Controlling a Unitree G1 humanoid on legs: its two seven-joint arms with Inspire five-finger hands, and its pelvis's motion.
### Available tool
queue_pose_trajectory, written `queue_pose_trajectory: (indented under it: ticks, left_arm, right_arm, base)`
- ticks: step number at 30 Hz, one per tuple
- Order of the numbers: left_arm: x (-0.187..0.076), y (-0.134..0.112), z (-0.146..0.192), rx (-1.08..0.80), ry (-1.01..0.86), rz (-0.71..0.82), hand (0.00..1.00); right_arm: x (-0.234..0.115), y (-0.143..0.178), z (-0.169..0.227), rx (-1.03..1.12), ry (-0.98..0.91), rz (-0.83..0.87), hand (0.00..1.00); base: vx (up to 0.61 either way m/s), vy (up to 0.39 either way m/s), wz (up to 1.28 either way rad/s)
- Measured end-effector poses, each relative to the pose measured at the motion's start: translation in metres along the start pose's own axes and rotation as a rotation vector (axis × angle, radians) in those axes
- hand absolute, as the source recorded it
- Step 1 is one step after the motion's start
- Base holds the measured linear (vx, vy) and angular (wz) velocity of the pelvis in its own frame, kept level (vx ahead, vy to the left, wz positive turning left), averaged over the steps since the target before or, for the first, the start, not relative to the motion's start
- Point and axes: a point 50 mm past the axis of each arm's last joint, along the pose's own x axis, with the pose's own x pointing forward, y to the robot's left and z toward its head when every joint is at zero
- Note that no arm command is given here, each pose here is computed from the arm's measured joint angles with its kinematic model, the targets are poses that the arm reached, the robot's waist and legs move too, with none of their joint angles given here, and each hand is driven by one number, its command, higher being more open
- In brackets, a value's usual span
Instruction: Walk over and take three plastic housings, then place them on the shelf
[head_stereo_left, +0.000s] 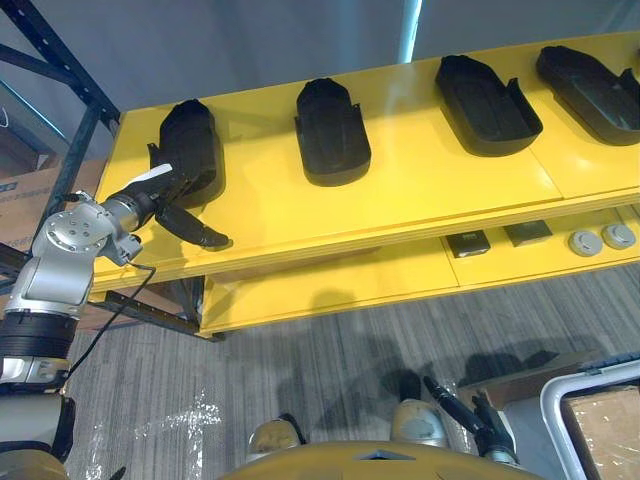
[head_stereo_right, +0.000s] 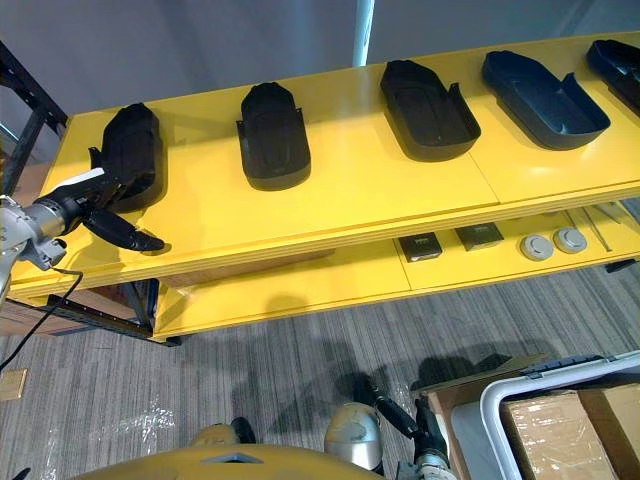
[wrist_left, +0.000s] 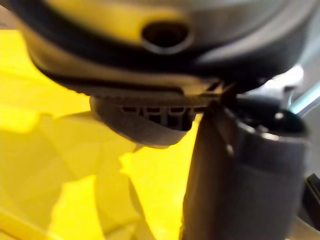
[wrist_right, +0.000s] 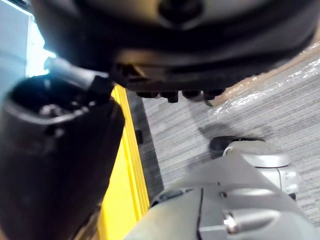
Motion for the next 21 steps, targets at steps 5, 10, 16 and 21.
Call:
queue_pose_trajectory:
  ticks: [5,10,16,21]
  left_arm:
    - [-0.0011,0.0011,-0.0002,0.006,0.004,-0.009,1.00]
    - [-0.0017,0.0017,-0.0007,0.017,0.013,-0.015,1.00]
    - [-0.0021,0.0027,-0.0029,0.036,0.033,-0.012,1.00]
    - [-0.0028,0.0042,-0.0066,0.037,0.051,-0.010,1.00]
  right_arm:
    - [0.0010,0.0003,0.0017,0.002,-0.005,0.004,1.00]
    - [0.0011,0.0002,0.0017,0.002,-0.003,0.003,1.00]
    - [0.0011,0.0001,0.0014,0.002,0.000,0.004,1.00]
    - [0.0012,0.0002,0.0013,0.002,0.001,0.004,1.00]
  base:
    - [0.00,0.000,0.00]
    - [0.00,0.000,0.00]
    - [0.00,0.000,0.00]
    - [0.00,0.000,0.00]
